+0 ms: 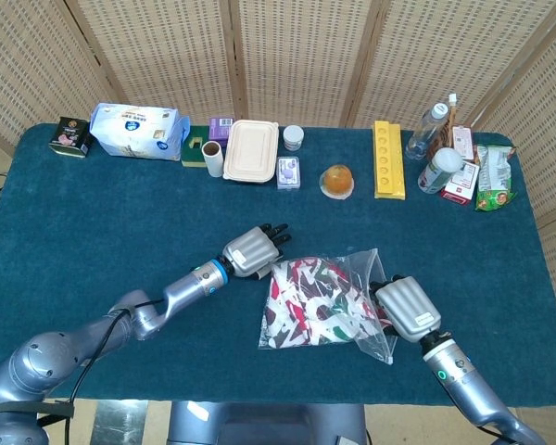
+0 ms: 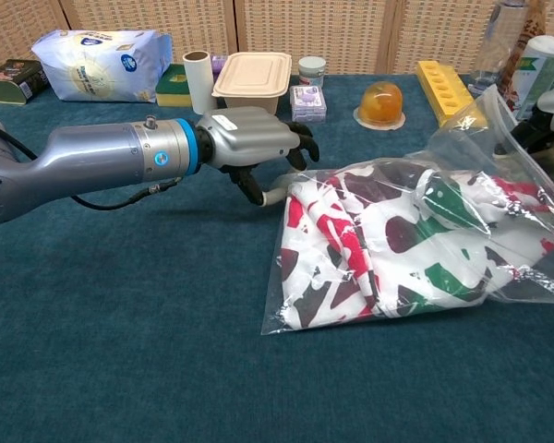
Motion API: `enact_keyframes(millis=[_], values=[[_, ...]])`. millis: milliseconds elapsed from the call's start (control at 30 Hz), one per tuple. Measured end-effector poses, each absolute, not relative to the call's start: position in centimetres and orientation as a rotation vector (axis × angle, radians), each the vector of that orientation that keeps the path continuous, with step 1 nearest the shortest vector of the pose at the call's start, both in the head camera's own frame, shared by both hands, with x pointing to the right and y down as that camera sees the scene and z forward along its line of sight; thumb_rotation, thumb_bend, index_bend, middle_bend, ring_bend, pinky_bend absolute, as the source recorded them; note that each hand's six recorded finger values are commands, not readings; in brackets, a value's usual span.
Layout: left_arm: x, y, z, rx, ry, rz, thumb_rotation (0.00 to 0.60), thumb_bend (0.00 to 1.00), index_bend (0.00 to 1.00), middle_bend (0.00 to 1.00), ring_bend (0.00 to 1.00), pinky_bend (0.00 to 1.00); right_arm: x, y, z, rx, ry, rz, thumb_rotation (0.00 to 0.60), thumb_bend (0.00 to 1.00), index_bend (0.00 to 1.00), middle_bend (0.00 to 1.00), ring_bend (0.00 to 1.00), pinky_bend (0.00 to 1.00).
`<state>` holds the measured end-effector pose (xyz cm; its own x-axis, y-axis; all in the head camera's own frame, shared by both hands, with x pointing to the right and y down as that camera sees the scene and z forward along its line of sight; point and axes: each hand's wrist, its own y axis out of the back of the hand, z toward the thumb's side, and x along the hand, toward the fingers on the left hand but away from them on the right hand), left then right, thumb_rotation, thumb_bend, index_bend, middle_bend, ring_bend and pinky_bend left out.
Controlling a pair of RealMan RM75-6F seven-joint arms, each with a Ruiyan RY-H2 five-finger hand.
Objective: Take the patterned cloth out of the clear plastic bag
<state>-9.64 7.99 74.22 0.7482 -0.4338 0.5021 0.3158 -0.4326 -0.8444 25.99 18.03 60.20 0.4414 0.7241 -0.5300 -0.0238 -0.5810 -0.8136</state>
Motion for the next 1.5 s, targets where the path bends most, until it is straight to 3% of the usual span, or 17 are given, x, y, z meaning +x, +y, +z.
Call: enact_keyframes(millis=[667, 1500], values=[[-13.3, 7.5, 73.3, -1.877, 0.162, -0.873, 0.6, 0.51, 0.58, 0.15, 0.04, 0.21, 26.1, 17.7, 59.2, -1.915, -0.646, 1.169, 0.6, 0.37, 0.68, 0.55, 0.65, 0.51], [-25.2, 5.8, 69.1, -1.816, 0.305, -1.039, 0.6, 0.52, 0.58, 0.15, 0.04, 0.21, 27.1, 15.6, 56.5, -1.851, -0.755, 1.126, 0.6, 0.37, 0.68, 0.55, 0.64, 0.52]])
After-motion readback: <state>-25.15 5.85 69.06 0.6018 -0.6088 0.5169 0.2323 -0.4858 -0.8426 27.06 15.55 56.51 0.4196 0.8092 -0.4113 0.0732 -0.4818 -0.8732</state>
